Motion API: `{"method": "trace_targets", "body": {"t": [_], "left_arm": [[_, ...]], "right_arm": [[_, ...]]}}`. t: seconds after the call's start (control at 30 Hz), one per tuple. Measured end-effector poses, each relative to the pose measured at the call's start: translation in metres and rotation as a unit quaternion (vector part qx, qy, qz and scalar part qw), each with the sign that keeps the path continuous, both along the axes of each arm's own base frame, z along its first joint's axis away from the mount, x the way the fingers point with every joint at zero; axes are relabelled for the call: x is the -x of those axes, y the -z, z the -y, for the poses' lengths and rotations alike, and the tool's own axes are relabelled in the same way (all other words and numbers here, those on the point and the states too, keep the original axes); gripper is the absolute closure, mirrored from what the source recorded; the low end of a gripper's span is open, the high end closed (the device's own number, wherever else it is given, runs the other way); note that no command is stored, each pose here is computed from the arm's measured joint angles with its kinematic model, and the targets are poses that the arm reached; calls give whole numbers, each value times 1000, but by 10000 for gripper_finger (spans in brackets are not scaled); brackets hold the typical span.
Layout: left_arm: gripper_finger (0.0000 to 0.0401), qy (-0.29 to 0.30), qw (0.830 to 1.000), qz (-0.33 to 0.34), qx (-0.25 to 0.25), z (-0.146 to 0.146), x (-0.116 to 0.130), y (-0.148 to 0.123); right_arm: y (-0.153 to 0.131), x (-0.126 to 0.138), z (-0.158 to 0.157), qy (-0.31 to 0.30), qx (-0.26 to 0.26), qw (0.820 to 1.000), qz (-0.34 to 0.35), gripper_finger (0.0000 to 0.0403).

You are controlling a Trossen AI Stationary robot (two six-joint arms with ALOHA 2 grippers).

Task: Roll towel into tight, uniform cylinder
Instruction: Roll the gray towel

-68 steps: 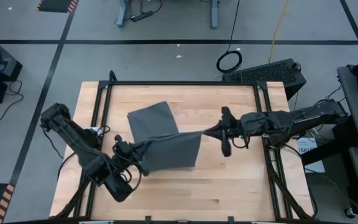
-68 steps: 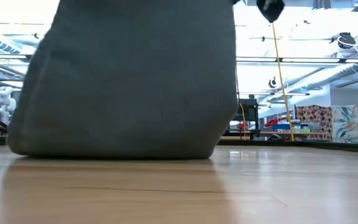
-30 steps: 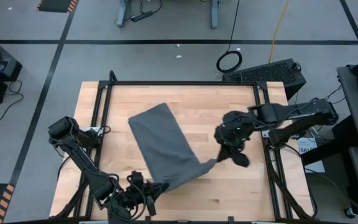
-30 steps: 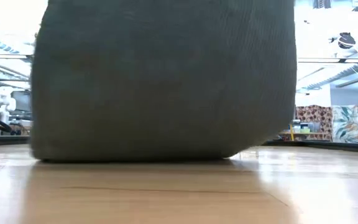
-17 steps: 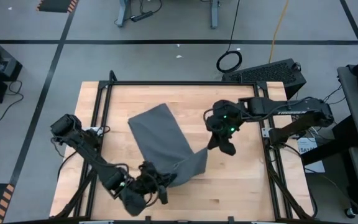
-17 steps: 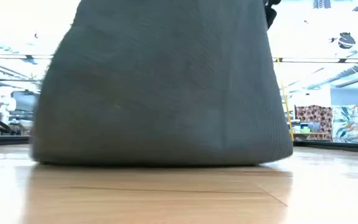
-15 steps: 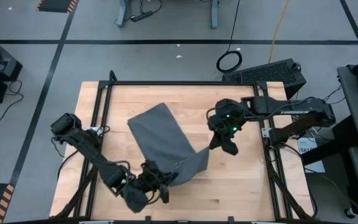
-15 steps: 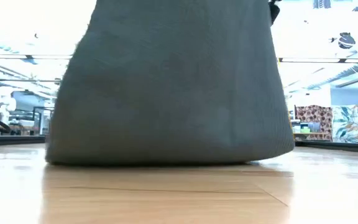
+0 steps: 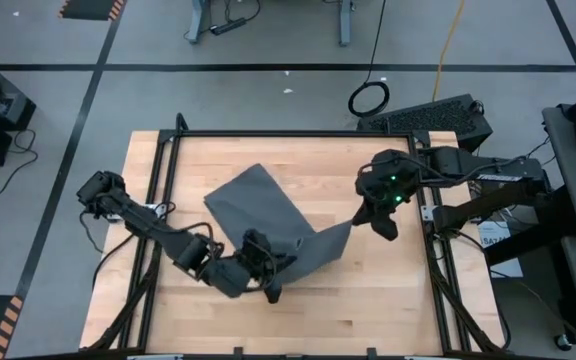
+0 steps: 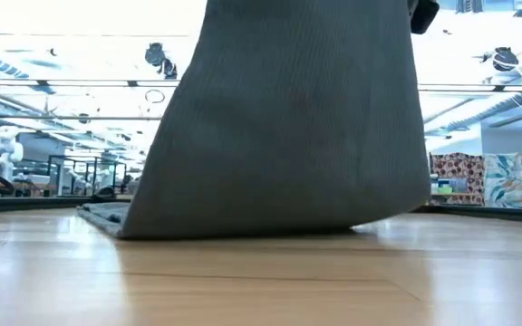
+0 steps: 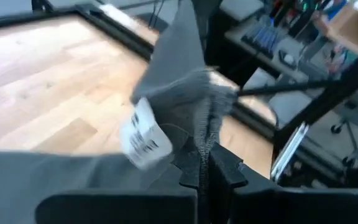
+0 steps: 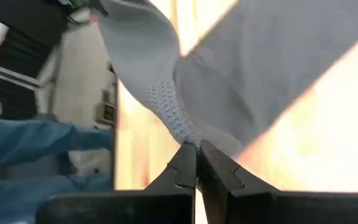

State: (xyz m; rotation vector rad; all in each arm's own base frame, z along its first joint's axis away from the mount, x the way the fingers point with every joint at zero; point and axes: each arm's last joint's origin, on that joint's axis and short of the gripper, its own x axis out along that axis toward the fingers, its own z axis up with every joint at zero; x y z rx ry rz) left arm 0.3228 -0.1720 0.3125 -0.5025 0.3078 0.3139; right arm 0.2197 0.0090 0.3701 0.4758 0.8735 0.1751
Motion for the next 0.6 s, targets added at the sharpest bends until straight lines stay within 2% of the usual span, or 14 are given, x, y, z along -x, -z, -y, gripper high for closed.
{"method": "trace_targets", "body": {"t": [0.07, 0.2, 0.43, 0.53, 0.6], "left_arm": [[392, 1, 1000, -22, 4, 5, 5, 6], [392, -20, 997, -54, 41, 22, 12, 27], [398, -106, 992, -19, 72, 54, 35, 46], [398, -148, 987, -25, 66, 52, 48, 52], [398, -167, 983, -56, 56, 46, 56, 59]], "right_arm": [[3, 2, -1, -3, 18, 1000, -17, 403], [14, -10, -7, -59, 62, 996, -26, 403], [48, -62, -3, -85, 146, 985, -25, 403], [63, -82, 8, -94, 166, 981, -18, 403], [72, -94, 17, -97, 177, 979, -12, 403]]}}
